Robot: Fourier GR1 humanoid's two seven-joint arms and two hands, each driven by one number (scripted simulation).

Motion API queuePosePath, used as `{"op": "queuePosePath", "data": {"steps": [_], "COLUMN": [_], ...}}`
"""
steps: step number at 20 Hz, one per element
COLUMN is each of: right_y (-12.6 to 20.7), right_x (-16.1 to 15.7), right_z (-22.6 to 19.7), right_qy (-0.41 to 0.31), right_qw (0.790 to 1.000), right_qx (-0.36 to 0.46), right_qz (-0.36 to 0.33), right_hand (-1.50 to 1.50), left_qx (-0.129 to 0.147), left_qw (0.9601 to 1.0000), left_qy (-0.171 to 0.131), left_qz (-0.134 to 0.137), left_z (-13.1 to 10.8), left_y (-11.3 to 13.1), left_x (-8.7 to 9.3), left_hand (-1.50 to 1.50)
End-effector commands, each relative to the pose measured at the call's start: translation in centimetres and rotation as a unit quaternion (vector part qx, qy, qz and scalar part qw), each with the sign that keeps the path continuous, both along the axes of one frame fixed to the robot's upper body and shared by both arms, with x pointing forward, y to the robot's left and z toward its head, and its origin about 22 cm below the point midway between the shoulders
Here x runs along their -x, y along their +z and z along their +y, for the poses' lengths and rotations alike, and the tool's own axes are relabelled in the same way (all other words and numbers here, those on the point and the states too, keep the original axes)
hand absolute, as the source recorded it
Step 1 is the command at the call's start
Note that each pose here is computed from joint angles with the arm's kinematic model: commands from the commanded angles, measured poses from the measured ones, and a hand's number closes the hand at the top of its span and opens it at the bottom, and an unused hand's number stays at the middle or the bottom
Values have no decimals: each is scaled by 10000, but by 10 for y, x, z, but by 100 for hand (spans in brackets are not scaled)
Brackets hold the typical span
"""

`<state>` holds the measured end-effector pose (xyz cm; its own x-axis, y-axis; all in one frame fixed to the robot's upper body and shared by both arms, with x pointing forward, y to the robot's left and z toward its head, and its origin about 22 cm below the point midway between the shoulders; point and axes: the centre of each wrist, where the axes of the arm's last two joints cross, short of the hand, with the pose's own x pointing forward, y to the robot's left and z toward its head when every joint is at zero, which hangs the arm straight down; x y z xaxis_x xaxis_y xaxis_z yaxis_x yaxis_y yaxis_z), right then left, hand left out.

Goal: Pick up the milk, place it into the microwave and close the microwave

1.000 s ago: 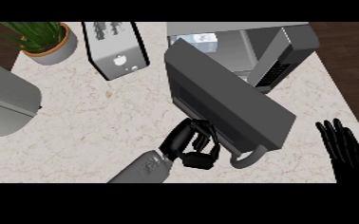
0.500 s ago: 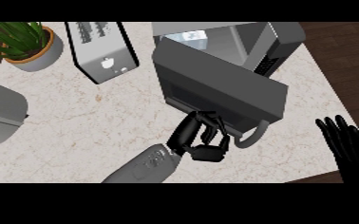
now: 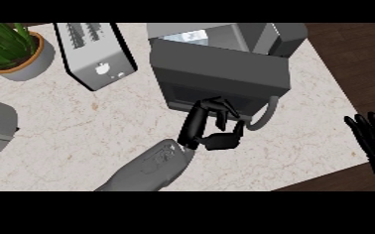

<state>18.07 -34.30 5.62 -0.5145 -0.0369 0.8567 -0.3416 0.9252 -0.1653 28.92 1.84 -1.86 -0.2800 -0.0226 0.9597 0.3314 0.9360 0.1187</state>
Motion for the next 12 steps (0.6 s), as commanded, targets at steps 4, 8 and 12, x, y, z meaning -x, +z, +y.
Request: {"op": "queuePosePath", "data": {"steps": [4, 8, 12], "right_y": [24, 81, 93], "right_x": [-11, -19, -25], "right_z": [-11, -30, -31], "right_qy": [-61, -632, -804], "right_qw": [9990, 9783, 9705], "right_qx": [292, 1513, 1763], "right_qz": [-322, -1271, -1434], "right_hand": [-150, 150, 150], "left_qx": [79, 220, 537], "left_qw": [9982, 9941, 9906], "left_qy": [587, 1020, 1228], "left_qz": [103, 308, 258], "left_z": [-6, -5, -7], "left_y": [24, 28, 45], "left_x": [-27, -33, -44], "left_hand": [-150, -150, -150]}}
